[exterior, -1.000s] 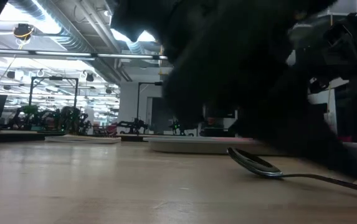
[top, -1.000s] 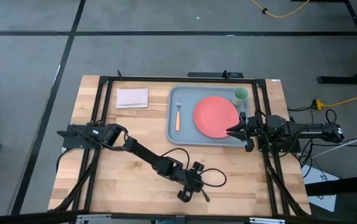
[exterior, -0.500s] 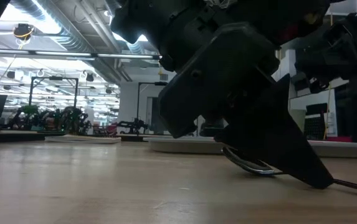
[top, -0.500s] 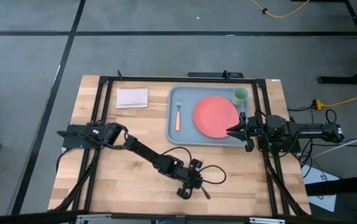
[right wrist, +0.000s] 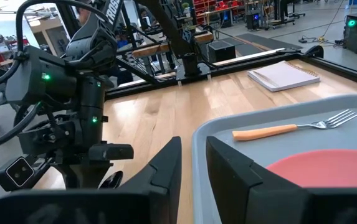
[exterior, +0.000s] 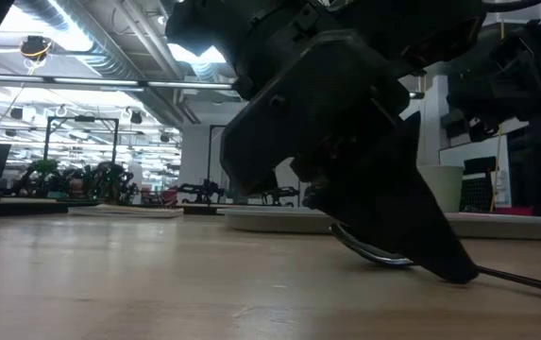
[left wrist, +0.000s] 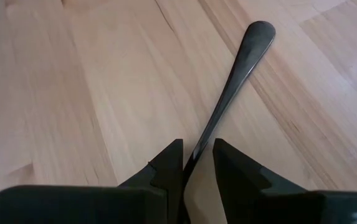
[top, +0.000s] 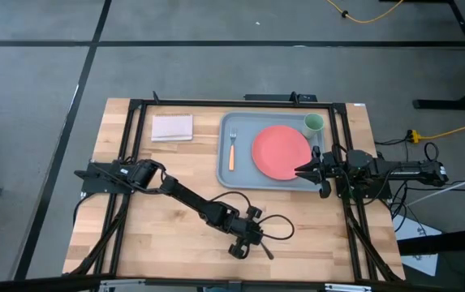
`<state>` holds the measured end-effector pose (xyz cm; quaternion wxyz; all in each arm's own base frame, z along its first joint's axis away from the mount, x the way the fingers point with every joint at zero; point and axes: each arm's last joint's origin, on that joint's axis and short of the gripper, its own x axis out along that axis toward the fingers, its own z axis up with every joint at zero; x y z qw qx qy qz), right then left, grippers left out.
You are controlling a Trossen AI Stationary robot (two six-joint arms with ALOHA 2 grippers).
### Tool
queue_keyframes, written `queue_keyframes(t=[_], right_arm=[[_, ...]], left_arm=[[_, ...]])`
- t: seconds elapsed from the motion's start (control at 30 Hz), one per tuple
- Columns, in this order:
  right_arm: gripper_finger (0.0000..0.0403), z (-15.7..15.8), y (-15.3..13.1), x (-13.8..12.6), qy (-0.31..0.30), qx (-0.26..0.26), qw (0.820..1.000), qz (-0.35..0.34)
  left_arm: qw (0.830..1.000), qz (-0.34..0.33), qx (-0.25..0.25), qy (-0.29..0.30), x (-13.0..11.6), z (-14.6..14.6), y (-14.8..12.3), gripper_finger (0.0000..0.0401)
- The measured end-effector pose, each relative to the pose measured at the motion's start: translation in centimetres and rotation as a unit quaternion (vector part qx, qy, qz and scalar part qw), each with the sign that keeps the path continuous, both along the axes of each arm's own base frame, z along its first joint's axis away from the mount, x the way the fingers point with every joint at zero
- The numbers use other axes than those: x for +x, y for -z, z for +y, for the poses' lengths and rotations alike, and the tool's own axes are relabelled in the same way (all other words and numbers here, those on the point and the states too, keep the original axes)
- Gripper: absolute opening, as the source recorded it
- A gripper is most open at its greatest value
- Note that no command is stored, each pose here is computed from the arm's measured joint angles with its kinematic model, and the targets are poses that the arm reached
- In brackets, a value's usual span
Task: Pick and place plate/cup/fork/spoon on tray
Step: Put the black spoon beside the yellow fork on the gray serving tray
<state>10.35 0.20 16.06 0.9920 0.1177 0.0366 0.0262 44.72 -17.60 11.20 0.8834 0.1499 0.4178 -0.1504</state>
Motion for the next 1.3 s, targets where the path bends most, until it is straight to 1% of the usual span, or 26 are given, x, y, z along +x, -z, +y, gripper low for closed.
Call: queue_keyframes(t=[0.23, 0.33, 0.43, 0.6, 0.8, 1.13, 1.3], right_arm=[[0.0079, 0.0, 0.0, 0.0, 0.000, 0.000, 1.000, 0.000], [0.0079, 0.0, 0.0, 0.0, 0.000, 0.000, 1.000, 0.000], [0.0079, 0.0, 0.0, 0.0, 0.000, 0.000, 1.000, 0.000], [0.0079, 0.0, 0.0, 0.0, 0.000, 0.000, 1.000, 0.000], [0.0079, 0.0, 0.1, 0.1, -0.003, 0.000, 1.000, 0.004], [0.0079, 0.0, 0.3, 0.2, -0.004, -0.001, 1.000, 0.018], [0.0079, 0.0, 0.4, 0.3, -0.004, -0.001, 1.000, 0.026]], left_arm=[[1.000, 0.019, 0.008, -0.001, -0.3, 0.1, 0.3, 0.0085], [0.999, 0.025, 0.021, -0.001, -0.5, 0.2, 0.1, 0.0085], [0.997, 0.033, 0.063, 0.001, -0.9, 0.6, -0.5, 0.0085], [0.989, 0.038, 0.138, 0.019, -1.4, 1.3, -1.3, 0.0085], [0.981, 0.050, 0.186, 0.020, -1.4, 2.5, -1.6, 0.0085], [0.957, 0.057, 0.283, 0.031, -1.2, 4.2, -1.6, 0.0085], [0.954, 0.037, 0.298, 0.010, -0.7, 4.7, -1.7, 0.0085]])
